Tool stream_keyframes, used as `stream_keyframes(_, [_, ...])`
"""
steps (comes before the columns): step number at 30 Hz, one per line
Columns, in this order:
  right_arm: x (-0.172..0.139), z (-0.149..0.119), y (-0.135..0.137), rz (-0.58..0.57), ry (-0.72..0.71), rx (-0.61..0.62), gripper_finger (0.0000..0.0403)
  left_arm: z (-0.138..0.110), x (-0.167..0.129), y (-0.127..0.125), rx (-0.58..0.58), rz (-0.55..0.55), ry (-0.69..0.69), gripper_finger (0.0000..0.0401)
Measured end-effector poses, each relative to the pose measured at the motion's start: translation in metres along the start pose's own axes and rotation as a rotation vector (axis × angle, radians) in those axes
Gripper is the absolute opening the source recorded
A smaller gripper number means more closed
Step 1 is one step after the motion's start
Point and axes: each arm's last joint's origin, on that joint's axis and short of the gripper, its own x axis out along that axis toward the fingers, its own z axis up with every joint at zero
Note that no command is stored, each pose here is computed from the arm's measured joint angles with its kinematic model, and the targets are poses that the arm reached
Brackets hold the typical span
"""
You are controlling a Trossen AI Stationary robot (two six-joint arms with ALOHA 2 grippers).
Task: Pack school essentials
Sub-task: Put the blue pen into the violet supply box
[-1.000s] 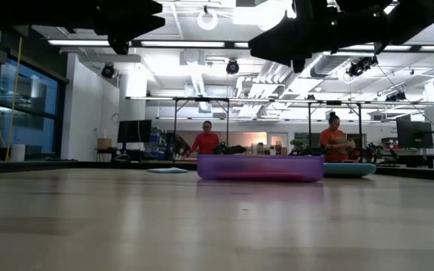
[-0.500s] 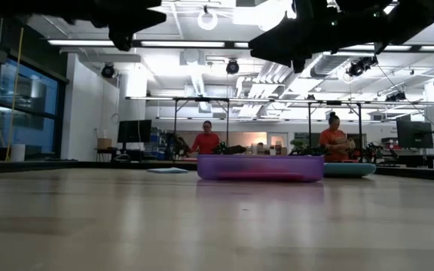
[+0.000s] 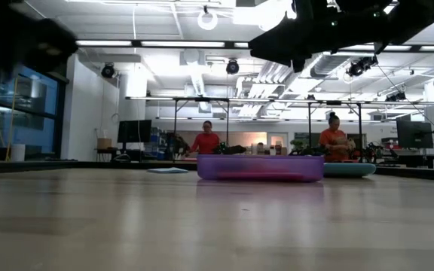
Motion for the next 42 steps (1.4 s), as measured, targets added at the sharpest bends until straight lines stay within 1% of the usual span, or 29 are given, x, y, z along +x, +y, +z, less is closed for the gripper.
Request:
stream_keyframes(2, [0.000,0.000,0.000,0.000,0.000,0.000,0.0142,-0.011,0.008,-0.012,0.061,-0.010,0.089,0.0156])
stream_keyframes(4, [0.000,0.000,0.000,0.000,0.000,0.001,0.0142,-0.018,0.014,-0.023,0.092,-0.019,0.145,0.0156])
stream_keyframes(9, [0.000,0.000,0.000,0.000,0.001,0.001,0.0142,-0.031,0.027,-0.045,0.121,-0.032,0.225,0.0156])
stream_keyframes(14, [0.000,0.000,0.000,0.000,0.002,0.001,0.0142,-0.043,0.039,-0.057,0.212,-0.015,0.291,0.0156])
stream_keyframes(17, [0.000,0.000,0.000,0.000,0.002,0.002,0.0142,-0.047,0.047,-0.059,0.253,0.002,0.322,0.0156])
stream_keyframes(25, [0.000,-0.001,0.000,0.000,0.005,0.001,0.0142,-0.053,0.064,-0.060,0.269,0.013,0.375,0.0156])
stream_keyframes(32, [0.000,-0.001,0.000,0.000,0.009,0.000,0.0142,-0.053,0.066,-0.061,0.314,0.011,0.364,0.0156])
stream_keyframes(37, [0.000,-0.001,0.000,-0.001,0.013,0.000,0.0142,-0.053,0.066,-0.061,0.318,0.018,0.364,0.0155])
stream_keyframes(39, [0.000,-0.001,0.000,0.000,0.014,-0.001,0.0142,-0.053,0.066,-0.061,0.325,0.014,0.369,0.0149])
stream_keyframes(42, [0.000,-0.001,0.000,0.000,0.015,0.000,0.0142,-0.054,0.068,-0.061,0.331,0.007,0.379,0.0126])
